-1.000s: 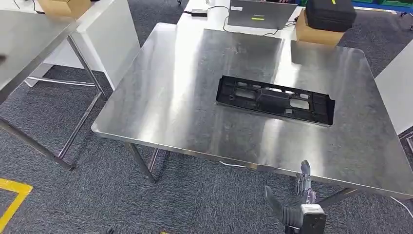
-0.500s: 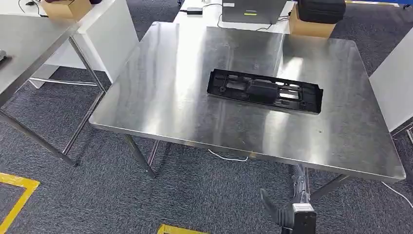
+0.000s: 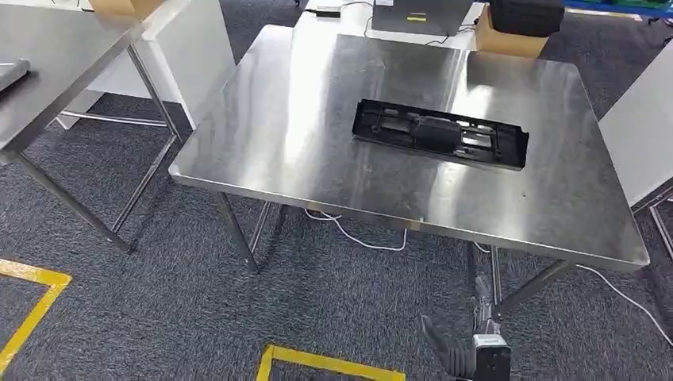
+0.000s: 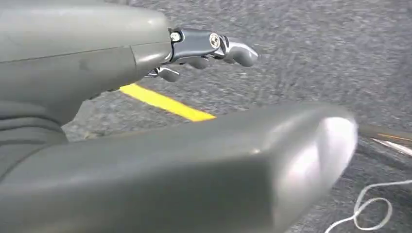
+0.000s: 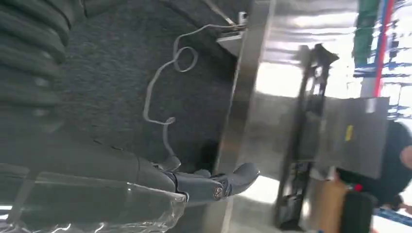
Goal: Take the parts from the cabinet and place them on the table.
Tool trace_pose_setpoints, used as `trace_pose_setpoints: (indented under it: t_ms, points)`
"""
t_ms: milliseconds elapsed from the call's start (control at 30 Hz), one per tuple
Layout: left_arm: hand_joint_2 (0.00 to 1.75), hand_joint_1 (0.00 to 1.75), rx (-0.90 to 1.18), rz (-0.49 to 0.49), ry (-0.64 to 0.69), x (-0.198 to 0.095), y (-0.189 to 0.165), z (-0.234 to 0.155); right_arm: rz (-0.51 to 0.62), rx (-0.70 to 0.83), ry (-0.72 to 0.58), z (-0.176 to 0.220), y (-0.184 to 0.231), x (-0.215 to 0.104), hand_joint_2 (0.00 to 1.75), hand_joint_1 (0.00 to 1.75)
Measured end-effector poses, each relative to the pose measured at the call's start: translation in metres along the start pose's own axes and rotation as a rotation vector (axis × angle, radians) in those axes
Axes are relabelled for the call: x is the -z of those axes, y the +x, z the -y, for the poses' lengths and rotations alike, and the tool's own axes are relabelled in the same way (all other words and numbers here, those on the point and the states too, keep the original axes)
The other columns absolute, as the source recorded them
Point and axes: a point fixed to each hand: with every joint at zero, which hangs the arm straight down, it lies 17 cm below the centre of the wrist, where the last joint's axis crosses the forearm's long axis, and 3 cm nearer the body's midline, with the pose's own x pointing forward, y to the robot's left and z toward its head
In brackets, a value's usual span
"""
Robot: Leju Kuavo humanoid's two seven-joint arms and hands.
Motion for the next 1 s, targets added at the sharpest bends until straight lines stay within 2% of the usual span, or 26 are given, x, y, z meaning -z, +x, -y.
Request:
trace_pose_setpoints:
  t_ms: [433,767,800,1000]
  points:
    - [0.00,0.00,-0.038,0.005,0.010,0.009,0.008,0.015,-0.040,-0.004,0.005,0.001,-0.015,0.006,1.75,0.00]
    - [0.00,0.00,-0.047,0.008,0.028,0.011,0.010,0.010,-0.060,0.000,0.003,0.002,-0.024,0.005,1.75,0.00]
    - [0.00,0.00,-0.048,0.008,0.029,0.011,0.010,0.009,-0.063,0.000,-0.001,0.003,-0.025,0.005,0.00,0.00]
    - [0.00,0.00,-0.048,0.001,0.026,0.010,0.007,0.008,-0.095,0.001,-0.015,0.008,-0.036,0.004,0.00,0.00]
